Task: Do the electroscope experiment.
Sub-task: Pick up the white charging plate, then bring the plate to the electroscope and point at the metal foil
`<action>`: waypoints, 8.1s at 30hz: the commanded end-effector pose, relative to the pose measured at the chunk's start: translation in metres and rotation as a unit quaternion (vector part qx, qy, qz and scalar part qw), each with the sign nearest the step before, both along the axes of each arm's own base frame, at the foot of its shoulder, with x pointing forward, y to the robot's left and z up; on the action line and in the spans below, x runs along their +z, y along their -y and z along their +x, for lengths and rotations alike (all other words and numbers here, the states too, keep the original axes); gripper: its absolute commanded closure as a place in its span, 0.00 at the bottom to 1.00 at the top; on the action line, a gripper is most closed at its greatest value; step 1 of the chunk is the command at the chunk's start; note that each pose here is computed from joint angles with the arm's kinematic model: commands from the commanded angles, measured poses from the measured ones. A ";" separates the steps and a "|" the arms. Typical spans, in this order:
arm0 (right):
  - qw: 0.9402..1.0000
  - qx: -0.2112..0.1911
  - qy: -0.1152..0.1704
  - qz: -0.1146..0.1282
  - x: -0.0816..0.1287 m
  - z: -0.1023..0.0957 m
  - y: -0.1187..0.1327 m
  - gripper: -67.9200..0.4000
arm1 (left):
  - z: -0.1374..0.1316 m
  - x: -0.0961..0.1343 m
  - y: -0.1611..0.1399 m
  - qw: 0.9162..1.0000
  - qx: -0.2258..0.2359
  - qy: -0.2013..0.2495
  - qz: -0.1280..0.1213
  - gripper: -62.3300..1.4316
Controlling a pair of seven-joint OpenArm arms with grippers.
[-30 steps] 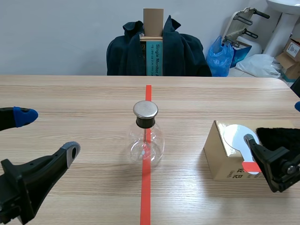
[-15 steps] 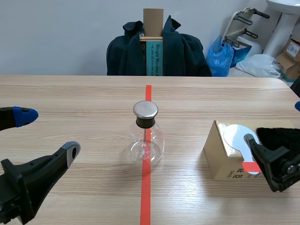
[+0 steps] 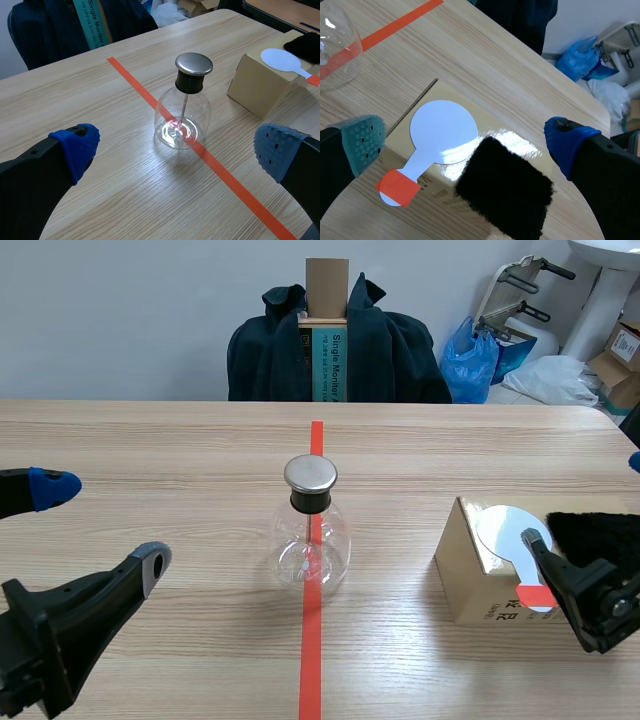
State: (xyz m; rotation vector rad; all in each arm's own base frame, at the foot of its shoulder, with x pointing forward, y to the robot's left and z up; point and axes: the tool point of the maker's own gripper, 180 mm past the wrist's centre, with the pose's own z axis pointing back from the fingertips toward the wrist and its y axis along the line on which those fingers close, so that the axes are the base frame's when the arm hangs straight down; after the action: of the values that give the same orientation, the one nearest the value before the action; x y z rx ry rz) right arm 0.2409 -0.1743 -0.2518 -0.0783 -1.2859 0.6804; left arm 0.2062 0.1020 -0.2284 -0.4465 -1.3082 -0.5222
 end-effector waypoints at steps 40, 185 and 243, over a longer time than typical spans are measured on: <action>0.859 0.148 0.311 -0.378 -0.052 -0.084 -0.008 0.00 | 0.000 0.009 0.006 1.000 -0.005 0.013 -0.015 0.00; 0.712 -0.109 0.588 -0.367 0.225 -0.019 -0.008 0.98 | -0.002 0.002 0.005 1.000 -0.005 -0.003 -0.003 0.34; 0.785 -0.007 0.476 -0.397 0.149 0.100 -0.038 0.98 | 0.080 -0.151 0.060 0.998 -0.060 -0.025 -0.007 0.93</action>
State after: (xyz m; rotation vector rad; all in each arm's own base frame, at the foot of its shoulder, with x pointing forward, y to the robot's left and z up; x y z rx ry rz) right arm 0.3400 -0.1358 -0.1175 -1.2263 -1.8101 1.2362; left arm 0.2804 0.0419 -0.3895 -0.5413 -1.2029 -0.6063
